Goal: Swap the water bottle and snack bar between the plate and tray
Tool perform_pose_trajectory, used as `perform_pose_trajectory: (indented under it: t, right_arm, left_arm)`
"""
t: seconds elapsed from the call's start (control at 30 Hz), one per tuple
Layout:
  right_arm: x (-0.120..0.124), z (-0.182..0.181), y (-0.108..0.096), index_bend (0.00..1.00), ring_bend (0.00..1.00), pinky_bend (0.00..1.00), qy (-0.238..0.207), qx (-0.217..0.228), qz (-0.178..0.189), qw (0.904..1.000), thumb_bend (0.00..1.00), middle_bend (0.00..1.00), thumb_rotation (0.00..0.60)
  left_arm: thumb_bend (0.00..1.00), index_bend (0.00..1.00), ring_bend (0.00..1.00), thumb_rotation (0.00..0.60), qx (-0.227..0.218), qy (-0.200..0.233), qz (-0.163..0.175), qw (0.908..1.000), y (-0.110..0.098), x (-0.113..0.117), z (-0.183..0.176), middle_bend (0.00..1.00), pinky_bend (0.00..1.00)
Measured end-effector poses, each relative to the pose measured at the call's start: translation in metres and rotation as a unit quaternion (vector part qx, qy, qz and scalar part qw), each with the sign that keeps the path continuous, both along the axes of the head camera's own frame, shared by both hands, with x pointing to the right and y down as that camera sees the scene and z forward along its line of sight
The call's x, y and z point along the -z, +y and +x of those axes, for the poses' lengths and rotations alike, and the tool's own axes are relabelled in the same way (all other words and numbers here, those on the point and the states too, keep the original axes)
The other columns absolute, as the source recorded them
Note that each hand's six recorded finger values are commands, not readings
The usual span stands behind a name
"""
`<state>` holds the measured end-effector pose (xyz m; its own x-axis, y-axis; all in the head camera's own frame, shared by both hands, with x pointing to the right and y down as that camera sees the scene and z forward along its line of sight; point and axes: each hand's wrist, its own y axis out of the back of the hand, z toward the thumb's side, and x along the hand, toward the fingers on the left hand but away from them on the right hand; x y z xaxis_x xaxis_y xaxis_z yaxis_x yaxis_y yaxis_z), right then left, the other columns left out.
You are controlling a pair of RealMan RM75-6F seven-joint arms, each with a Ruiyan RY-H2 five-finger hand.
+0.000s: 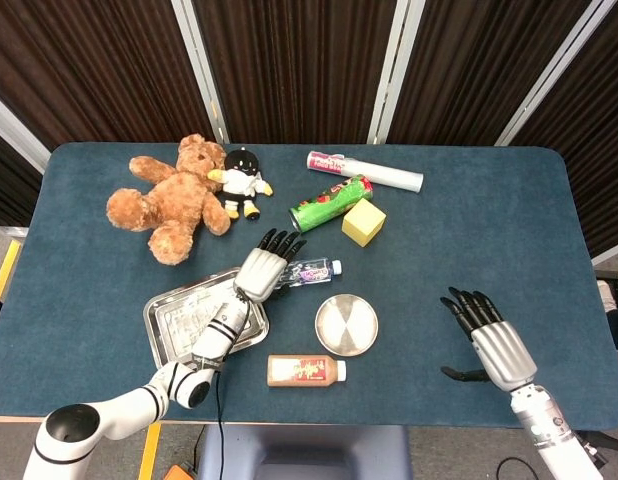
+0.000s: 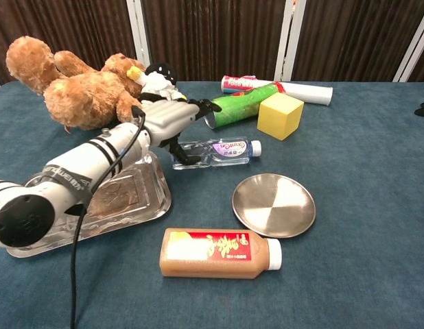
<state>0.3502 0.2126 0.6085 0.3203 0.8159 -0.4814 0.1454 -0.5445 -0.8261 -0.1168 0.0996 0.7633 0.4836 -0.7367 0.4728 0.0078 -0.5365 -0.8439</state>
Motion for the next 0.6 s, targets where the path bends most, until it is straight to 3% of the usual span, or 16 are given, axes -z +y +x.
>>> perform_pose_trajectory:
  t: [0.13,0.27,0.33,0.4,0.47,0.6]
  right_arm:
    - [0.000,0.003,-0.003,0.00,0.00,0.00,0.004,-0.010,0.009,0.9999,0.22,0.00,0.600]
    - [-0.001,0.004,-0.003,0.00,0.00,0.00,0.005,-0.009,0.006,0.9999,0.22,0.00,0.600]
    - [-0.002,0.003,-0.001,0.00,0.00,0.00,0.005,-0.005,0.001,1.0000,0.22,0.00,0.600]
    - [0.000,0.002,0.000,0.00,0.00,0.00,0.004,-0.002,0.002,1.0000,0.22,0.00,0.600]
    - [0.002,0.002,0.001,0.00,0.00,0.00,0.002,-0.001,0.003,1.0000,0.22,0.00,0.600]
    - [0.001,0.002,0.002,0.00,0.00,0.00,0.002,0.001,0.000,1.0000,0.22,0.00,0.600]
  left_arm:
    - [0.30,0.00,0.00,0.600,-0.002,0.000,-0.039,0.9992,0.004,-0.014,0.019,0.00,0.06]
    - [0.30,0.01,0.03,0.600,-0.003,0.001,-0.041,0.9992,0.005,-0.014,0.022,0.04,0.13]
    - [0.31,0.10,0.16,0.600,-0.004,-0.009,-0.038,0.9992,0.003,-0.016,0.020,0.18,0.26]
    - [0.34,0.30,0.38,0.600,-0.002,-0.022,-0.033,0.9992,0.000,-0.020,0.016,0.39,0.48]
    - [0.37,0.44,0.53,0.600,0.001,-0.040,-0.026,0.9989,-0.002,-0.024,0.011,0.53,0.64]
    - [0.40,0.56,0.65,0.600,0.005,-0.060,-0.018,0.9980,-0.004,-0.028,0.003,0.68,0.79]
